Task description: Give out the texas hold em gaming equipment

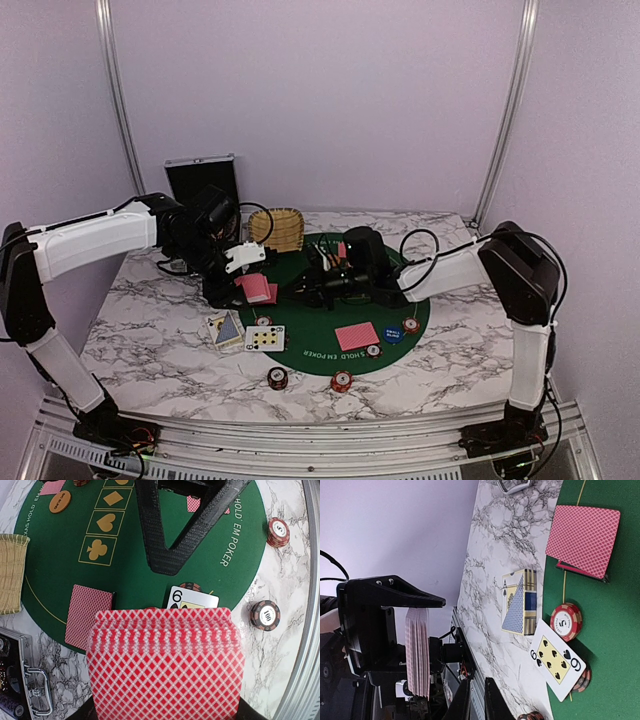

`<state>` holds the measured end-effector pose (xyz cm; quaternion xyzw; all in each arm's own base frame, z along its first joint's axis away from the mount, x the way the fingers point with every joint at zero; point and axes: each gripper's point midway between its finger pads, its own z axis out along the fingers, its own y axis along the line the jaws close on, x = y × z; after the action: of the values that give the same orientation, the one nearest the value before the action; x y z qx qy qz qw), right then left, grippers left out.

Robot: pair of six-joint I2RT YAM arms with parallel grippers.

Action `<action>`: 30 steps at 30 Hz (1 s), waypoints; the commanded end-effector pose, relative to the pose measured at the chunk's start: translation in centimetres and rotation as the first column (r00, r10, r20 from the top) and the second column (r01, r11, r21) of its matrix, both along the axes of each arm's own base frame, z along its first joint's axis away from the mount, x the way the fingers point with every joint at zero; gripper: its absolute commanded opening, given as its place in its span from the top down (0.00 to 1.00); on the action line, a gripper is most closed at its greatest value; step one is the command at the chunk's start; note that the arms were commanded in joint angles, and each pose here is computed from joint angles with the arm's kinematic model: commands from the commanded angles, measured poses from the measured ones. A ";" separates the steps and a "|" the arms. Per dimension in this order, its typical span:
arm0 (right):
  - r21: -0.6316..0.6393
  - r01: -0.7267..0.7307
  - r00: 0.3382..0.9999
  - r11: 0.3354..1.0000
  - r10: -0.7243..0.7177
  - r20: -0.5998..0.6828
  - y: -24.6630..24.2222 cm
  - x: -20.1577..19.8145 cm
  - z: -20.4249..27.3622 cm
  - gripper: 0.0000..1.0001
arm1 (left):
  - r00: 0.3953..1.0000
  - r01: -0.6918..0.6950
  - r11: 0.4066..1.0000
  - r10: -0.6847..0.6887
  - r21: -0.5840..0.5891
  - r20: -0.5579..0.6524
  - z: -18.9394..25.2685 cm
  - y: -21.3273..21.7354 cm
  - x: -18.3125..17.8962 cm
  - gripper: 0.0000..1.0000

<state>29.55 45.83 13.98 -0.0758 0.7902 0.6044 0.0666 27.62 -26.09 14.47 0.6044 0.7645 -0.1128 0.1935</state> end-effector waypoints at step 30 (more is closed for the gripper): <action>-0.241 -0.112 0.992 0.964 0.121 0.026 0.0 -0.7 -8.5 0.59 | 1.000 -0.010 1.000 0.011 -0.008 0.024 1.1 1.3 -0.5 0.87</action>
<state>28.67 44.51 4.42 -0.1244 0.8637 0.4871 0.0346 27.45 -25.38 14.68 0.6014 0.7664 -0.1103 0.1970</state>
